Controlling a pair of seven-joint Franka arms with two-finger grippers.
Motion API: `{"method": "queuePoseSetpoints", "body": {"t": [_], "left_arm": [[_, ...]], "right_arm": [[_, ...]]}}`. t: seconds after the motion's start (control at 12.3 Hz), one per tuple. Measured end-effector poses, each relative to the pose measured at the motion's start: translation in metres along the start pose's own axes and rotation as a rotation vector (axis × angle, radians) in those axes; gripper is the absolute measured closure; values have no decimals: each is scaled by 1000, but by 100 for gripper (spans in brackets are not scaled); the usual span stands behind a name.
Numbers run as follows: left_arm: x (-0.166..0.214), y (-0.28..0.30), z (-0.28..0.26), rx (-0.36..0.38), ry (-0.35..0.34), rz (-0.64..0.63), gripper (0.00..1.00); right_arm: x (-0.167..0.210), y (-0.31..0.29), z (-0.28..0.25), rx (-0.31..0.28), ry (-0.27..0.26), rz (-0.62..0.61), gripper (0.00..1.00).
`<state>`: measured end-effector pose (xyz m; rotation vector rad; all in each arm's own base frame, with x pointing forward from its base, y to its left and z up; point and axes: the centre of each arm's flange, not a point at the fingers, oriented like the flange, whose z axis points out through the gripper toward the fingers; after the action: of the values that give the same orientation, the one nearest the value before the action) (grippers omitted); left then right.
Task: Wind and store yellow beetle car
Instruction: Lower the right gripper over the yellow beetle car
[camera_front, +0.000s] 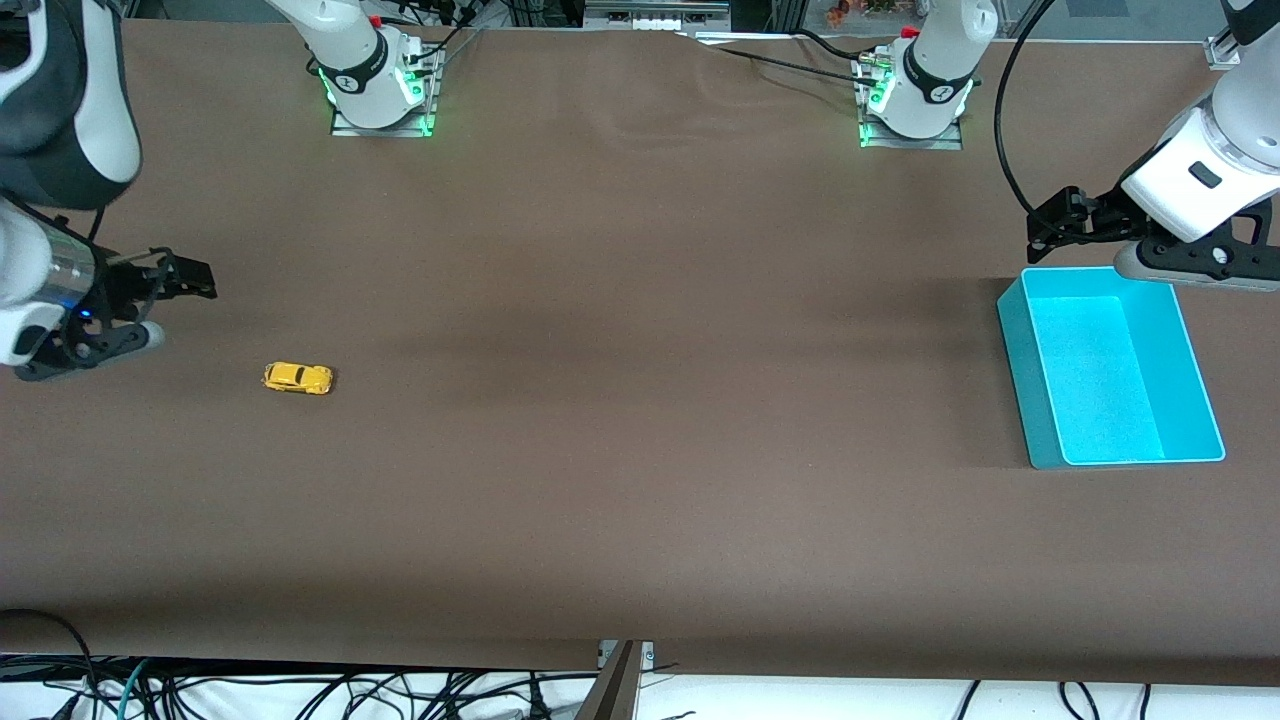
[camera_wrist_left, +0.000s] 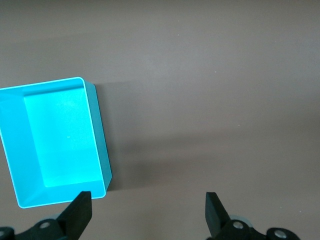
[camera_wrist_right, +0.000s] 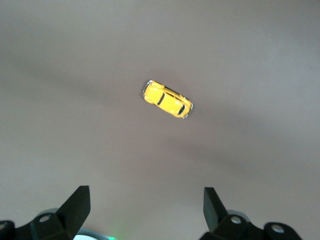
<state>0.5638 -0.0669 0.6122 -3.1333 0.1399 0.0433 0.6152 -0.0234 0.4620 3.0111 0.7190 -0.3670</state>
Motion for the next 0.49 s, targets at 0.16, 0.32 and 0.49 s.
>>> {"method": "queuePoseSetpoints", "body": {"t": [0.16,0.32,0.49], "left_arm": [[0,0,0,0,-1,0,0],[0,0,0,0,-1,0,0],[0,0,0,0,-1,0,0]], "right_arm": [[9,3,28,-8,10,-151,0],[13,3,60,-18,24,-293,0],[12,4,100,-30,40,-404,0]]}}
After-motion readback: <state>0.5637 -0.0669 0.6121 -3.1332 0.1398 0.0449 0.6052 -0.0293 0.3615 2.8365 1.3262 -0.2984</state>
